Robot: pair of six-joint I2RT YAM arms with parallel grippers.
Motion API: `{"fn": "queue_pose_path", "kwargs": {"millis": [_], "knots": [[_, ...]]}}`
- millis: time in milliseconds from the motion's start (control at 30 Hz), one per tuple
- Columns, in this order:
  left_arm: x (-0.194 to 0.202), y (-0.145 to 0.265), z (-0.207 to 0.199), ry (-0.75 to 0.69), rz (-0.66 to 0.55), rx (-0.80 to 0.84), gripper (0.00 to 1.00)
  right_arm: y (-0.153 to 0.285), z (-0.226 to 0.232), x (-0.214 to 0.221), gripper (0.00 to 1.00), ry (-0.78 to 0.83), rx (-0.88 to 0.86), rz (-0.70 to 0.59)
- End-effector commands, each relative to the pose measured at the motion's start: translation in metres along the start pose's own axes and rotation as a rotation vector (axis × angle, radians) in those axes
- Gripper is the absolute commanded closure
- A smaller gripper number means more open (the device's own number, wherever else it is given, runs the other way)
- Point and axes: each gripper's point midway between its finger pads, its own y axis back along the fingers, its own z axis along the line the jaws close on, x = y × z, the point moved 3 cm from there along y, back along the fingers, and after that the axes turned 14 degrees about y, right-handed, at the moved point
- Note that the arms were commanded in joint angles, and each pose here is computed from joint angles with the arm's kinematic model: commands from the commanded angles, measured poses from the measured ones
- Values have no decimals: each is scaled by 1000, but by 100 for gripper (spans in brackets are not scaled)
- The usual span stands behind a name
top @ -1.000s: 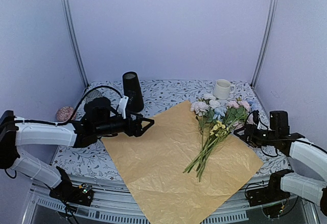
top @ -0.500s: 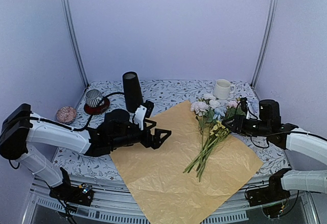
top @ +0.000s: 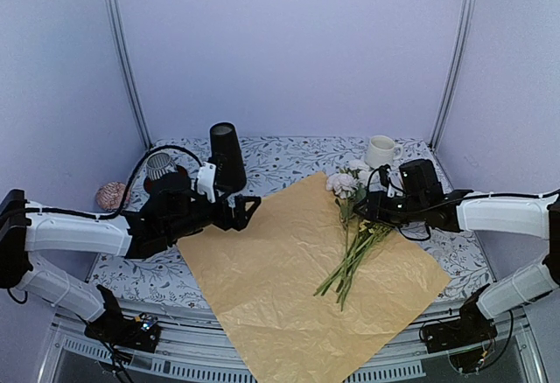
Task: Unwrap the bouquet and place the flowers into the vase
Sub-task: Pick up the fake flower from the flattened wrapping paper.
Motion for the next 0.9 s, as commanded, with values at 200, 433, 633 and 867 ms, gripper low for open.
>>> {"fn": "queue_pose_path", "kwargs": {"millis": [200, 433, 633, 867], "knots": [[-13, 13, 23, -5, -21, -20, 2, -34, 0, 10, 58, -90, 120, 84], [-14, 20, 25, 0, -34, -18, 2, -51, 4, 22, 61, -115, 166, 151], [-17, 25, 25, 12, -45, -10, 2, -59, -1, 37, 65, -136, 239, 218], [-13, 26, 24, 27, -29, 9, 2, -63, 6, 53, 66, -145, 208, 237]]}}
